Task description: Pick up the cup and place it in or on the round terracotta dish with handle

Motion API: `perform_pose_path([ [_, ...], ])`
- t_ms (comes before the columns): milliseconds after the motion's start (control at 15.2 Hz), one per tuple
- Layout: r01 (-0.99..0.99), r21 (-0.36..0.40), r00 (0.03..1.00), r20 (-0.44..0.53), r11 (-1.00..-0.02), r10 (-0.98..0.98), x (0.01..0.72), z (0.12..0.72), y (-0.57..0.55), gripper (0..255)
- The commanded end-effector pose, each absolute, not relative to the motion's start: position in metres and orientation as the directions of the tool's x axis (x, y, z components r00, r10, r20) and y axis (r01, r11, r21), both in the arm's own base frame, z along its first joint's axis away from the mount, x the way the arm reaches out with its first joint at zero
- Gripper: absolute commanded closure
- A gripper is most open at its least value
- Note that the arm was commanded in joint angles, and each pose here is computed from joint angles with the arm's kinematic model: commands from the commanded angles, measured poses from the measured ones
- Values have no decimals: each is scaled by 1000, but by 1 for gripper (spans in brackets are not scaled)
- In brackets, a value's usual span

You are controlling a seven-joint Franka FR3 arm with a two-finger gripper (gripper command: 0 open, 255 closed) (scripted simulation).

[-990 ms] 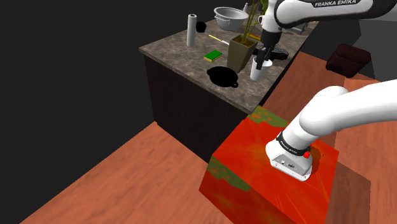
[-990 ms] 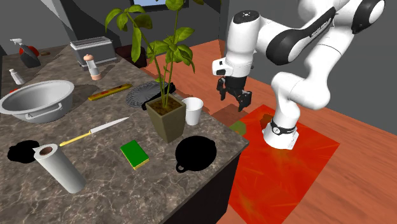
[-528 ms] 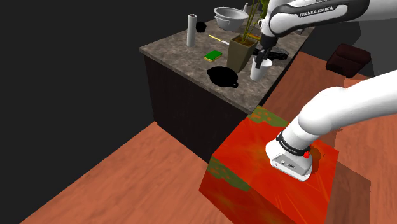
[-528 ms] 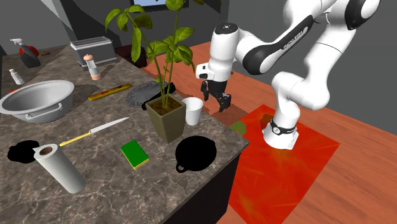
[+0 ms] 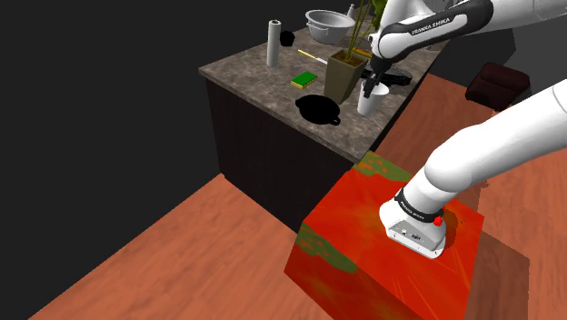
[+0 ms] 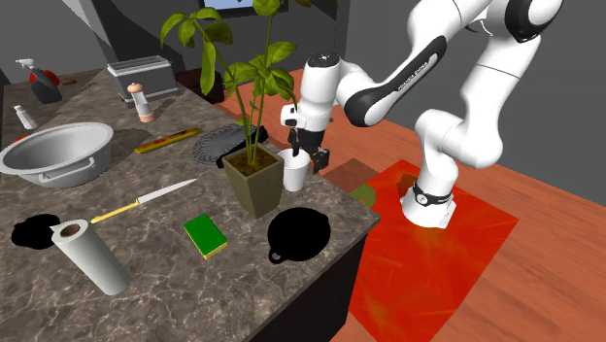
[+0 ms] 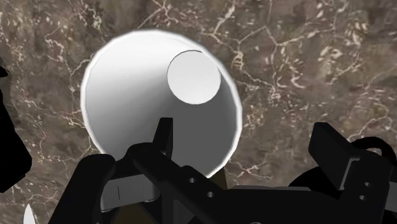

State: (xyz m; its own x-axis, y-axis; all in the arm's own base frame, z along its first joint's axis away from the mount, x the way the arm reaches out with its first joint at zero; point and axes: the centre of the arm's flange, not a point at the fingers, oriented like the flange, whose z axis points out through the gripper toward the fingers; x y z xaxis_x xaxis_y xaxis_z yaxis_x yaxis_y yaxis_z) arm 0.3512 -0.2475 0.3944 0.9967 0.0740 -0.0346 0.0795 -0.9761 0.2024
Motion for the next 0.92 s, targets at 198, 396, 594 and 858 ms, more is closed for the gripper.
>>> perform_pose_path([
  [198, 80, 204, 997, -33, -976, 75, 350, 368, -254, 0],
  [396, 80, 204, 997, -33, -976, 75, 350, 365, -255, 0],
  [594, 80, 204, 997, -33, -976, 75, 350, 365, -255, 0],
  [858, 80, 204, 997, -33, -976, 75, 350, 365, -255, 255],
])
